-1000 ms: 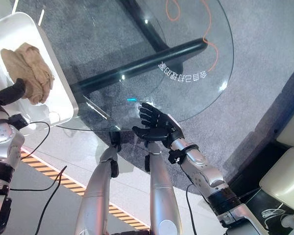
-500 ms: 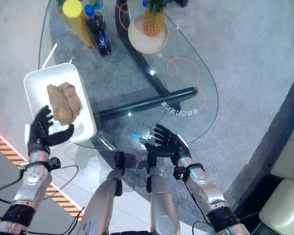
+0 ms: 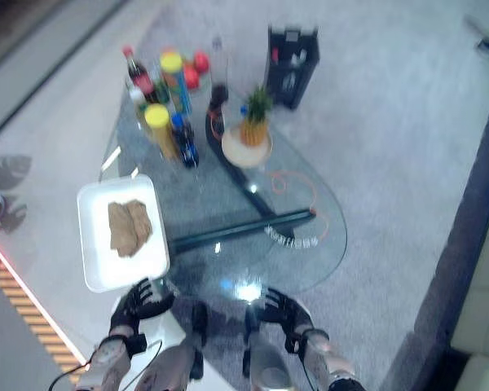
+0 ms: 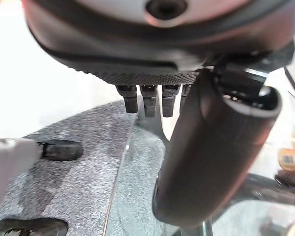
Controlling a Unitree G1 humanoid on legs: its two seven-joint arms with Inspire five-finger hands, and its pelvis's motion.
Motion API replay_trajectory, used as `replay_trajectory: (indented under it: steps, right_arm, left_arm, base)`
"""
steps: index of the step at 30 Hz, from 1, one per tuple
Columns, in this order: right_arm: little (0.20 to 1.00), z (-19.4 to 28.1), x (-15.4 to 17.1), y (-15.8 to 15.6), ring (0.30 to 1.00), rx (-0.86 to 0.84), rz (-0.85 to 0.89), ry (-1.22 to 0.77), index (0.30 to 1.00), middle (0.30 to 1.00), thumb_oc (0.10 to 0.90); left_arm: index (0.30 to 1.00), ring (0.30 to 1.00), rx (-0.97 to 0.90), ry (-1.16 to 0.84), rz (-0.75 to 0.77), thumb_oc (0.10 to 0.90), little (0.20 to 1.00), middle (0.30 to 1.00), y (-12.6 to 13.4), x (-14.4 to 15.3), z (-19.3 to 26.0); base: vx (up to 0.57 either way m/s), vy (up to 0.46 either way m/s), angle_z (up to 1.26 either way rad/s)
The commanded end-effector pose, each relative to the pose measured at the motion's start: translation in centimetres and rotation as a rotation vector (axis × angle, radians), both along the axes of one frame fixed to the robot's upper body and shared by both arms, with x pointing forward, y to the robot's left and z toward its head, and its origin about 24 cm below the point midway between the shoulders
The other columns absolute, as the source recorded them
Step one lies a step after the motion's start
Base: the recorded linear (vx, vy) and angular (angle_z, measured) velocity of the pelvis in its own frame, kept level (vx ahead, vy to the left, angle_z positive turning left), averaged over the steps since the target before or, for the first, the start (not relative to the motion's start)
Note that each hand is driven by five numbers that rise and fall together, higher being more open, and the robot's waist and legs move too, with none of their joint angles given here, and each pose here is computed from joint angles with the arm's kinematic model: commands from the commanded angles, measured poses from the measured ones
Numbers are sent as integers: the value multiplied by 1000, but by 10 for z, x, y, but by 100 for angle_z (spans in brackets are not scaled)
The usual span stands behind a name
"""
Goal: Wipe the table with a cloth and put it in the basket.
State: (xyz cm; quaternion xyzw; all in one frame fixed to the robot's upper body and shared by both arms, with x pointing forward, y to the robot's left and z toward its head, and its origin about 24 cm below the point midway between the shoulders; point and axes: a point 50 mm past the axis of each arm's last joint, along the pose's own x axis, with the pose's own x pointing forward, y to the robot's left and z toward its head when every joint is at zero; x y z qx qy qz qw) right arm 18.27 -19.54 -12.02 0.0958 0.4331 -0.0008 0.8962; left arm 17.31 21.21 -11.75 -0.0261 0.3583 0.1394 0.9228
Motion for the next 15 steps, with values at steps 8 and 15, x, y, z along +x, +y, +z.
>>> replay_trajectory:
  steps: [8,15]
  right_arm:
    - [900,-38,-66,3,900,49,48,289,900,900,800]
    - [900,-44,-79,3,900,47,36,346,900,900,800]
  left_arm:
    - [900,900,-94,287,-103,800,900,900,-12,-49,-38]
    - [900,900,-116,321,-134,800,900,900,-14,-55,-41]
  base:
    - [59,-20,0]
    - [44,-5,-4]
